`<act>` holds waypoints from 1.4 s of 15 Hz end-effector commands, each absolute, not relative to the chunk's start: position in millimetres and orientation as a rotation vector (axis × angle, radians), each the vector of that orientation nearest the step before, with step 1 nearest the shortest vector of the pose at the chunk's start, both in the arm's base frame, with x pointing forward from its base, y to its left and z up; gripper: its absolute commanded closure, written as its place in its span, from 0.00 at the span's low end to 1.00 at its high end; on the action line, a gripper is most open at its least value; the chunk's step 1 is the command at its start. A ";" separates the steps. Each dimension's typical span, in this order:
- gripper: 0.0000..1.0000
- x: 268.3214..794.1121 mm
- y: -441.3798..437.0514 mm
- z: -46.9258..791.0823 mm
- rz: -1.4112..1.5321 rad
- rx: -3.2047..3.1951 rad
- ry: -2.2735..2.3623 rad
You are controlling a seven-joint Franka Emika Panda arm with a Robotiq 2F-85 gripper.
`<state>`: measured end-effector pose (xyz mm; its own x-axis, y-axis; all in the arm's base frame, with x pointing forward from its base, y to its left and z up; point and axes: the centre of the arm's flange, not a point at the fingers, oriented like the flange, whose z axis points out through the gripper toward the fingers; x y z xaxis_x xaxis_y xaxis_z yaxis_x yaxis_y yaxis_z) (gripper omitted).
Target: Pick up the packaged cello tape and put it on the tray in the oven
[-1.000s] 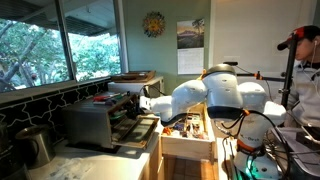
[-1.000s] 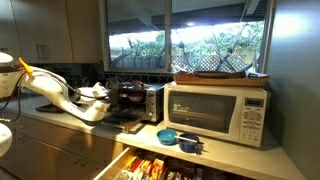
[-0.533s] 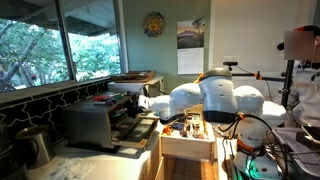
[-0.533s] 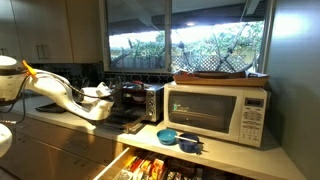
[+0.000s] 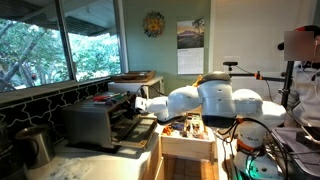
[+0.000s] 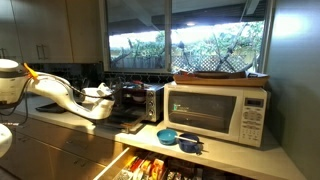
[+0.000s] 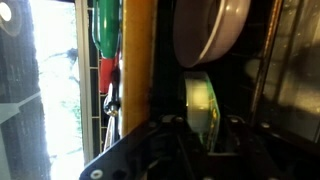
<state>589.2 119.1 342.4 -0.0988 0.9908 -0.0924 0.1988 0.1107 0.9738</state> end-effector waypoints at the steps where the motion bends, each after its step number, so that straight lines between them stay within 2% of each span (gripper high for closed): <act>1: 0.93 602.6 118.1 336.5 1.047 1.248 1.465; 2: 0.48 603.8 118.4 336.4 1.037 1.254 1.461; 3: 0.47 604.4 119.0 335.7 1.030 1.260 1.459; 6: 0.27 599.6 119.5 335.7 1.004 1.273 1.461; 9: 0.19 583.3 121.5 347.2 1.016 1.259 1.445; 11: 0.05 571.1 123.1 352.7 1.013 1.253 1.440; 12: 0.08 566.1 122.8 354.4 1.014 1.255 1.433; 14: 0.00 556.5 122.1 359.8 1.012 1.248 1.420; 15: 0.00 554.1 121.9 357.4 1.006 1.246 1.414; 16: 0.39 552.8 121.5 357.1 1.001 1.242 1.408; 18: 0.39 551.1 121.9 358.4 1.000 1.237 1.403; 21: 0.63 547.7 123.1 365.6 1.000 1.229 1.398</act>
